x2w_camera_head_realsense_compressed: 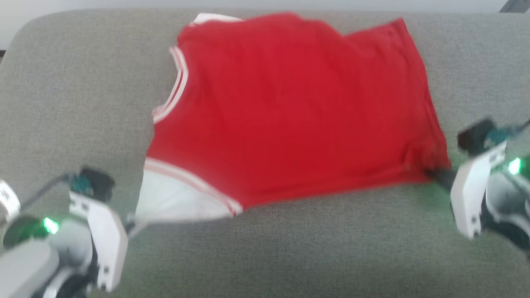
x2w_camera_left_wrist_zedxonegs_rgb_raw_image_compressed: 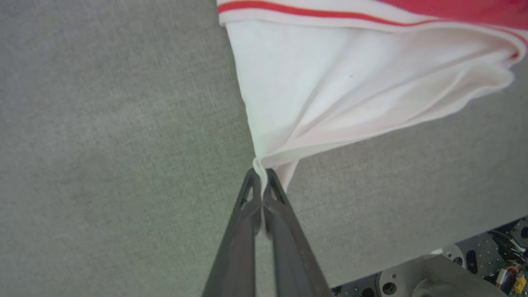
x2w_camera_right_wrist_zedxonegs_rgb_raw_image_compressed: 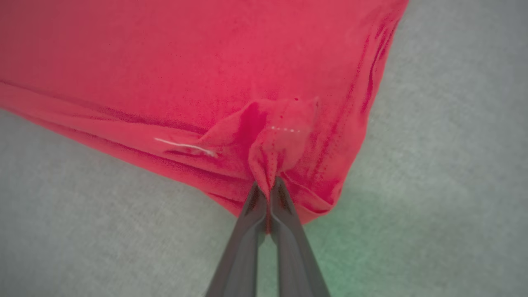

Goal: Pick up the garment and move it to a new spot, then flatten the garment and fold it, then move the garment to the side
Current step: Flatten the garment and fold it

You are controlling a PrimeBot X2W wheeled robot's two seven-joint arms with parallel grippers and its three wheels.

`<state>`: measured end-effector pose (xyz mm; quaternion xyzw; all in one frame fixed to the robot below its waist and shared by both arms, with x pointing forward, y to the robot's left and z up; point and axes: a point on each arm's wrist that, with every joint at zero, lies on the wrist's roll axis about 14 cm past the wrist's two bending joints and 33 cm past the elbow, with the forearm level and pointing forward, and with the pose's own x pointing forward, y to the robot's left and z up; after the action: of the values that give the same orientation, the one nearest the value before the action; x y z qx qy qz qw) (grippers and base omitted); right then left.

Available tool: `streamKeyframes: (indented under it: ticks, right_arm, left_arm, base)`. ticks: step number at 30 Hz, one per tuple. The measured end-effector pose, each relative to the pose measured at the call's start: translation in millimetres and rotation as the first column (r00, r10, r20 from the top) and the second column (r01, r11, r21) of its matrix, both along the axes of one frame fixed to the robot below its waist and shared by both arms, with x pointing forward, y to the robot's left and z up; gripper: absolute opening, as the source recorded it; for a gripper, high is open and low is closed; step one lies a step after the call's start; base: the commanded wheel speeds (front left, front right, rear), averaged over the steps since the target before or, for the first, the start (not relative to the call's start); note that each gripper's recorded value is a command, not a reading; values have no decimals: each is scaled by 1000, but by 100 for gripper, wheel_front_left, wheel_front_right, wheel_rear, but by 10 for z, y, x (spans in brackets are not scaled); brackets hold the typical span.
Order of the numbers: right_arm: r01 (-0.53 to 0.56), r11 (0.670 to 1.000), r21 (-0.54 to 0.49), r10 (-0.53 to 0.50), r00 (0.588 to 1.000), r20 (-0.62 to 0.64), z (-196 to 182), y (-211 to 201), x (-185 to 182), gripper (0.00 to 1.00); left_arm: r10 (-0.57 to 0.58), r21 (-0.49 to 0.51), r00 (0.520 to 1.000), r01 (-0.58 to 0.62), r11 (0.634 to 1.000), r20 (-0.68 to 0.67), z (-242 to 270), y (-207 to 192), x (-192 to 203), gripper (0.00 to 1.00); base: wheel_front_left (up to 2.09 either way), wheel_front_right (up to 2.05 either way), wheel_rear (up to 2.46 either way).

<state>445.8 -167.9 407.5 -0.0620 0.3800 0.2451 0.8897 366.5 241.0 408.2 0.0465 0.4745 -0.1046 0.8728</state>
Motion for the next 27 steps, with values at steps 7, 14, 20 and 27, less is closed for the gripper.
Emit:
streamKeyframes:
  ticks: [7, 14, 20, 27]
  right_arm:
    - [4, 1000, -5, -5, 994, -111, -123, -30, -582, 0]
    - [27, 1000, 13, -25, 987, -160, -115, 17, -860, 0]
    - [73, 996, 43, -69, 994, -84, 82, 27, -767, 0]
    - [95, 994, 59, -97, 995, 23, 323, 37, -487, 0]
  left_arm:
    - [29, -27, 995, -31, 999, -95, -94, -82, -417, 0]
    - [29, -31, 990, -33, 999, -137, -149, -130, -557, 0]
    - [17, -8, 996, -17, 1000, -85, -17, -77, -413, 0]
    - [-41, 77, 991, 31, 997, 129, 442, 61, 200, 0]
  base:
    - [0, 0, 0]
    - [0, 0, 0]
    - [0, 0, 0]
    - [0, 0, 0]
